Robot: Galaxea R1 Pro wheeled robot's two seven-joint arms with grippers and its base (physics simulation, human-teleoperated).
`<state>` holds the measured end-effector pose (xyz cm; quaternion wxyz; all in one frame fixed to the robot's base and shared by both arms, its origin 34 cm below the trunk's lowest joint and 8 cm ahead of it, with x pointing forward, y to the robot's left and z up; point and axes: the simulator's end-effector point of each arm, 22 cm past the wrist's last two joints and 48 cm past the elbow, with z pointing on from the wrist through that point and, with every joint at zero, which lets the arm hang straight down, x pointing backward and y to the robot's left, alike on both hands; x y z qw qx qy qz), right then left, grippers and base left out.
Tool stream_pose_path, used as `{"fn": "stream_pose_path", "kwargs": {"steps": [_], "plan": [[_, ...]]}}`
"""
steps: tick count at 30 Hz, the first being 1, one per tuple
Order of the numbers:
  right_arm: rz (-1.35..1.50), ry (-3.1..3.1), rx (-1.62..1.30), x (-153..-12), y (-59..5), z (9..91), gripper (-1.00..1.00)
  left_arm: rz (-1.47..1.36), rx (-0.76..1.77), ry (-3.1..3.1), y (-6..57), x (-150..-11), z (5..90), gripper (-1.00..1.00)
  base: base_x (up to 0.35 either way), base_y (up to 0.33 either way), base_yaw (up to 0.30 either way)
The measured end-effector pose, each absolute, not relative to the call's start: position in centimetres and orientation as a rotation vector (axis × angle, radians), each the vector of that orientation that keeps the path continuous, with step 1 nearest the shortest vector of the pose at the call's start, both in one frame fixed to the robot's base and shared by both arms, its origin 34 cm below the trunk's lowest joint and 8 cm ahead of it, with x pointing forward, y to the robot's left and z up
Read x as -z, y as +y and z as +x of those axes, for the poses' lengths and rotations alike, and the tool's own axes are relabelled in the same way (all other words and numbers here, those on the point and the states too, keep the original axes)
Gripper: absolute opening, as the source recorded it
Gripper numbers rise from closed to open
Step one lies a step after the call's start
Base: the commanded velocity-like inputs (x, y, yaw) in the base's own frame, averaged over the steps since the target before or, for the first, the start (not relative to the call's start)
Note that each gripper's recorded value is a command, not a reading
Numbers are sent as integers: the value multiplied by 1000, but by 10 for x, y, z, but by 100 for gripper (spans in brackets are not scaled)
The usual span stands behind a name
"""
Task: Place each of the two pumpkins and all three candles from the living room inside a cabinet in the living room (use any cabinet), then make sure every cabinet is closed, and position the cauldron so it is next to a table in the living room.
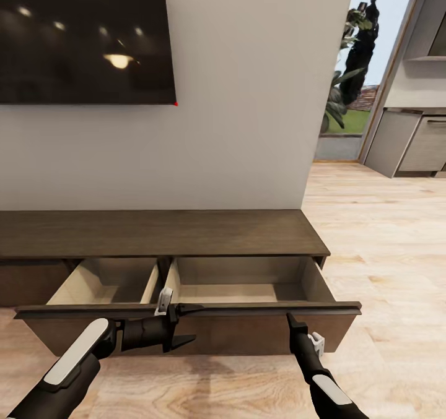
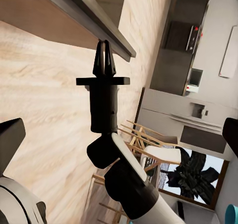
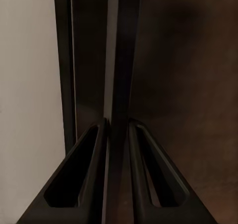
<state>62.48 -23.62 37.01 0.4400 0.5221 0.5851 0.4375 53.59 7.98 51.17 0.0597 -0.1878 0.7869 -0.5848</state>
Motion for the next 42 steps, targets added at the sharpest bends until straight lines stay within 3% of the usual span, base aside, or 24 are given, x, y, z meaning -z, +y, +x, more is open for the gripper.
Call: {"fn": "stream_pose_path", "kwargs": {"steps": [18,19,29,42], "plan": [[1297,1453,-1087,-370,-236,625,-100,-570,1770,2383,80,-511,536,100,-18,0,0],[1297,1453,-1087,-370,-236,625,100,-571,1769,2384,80,-511,536,100,0,0,0],[1276,1446,-1103,-377,-233,629,100,-573,1769,2383,80,-511,536,100,-22,0,0],[1276,1449,-1102,-376,-233,628,100,-576,1767,2386,81,-510,536,100,-215,0,0]]}}
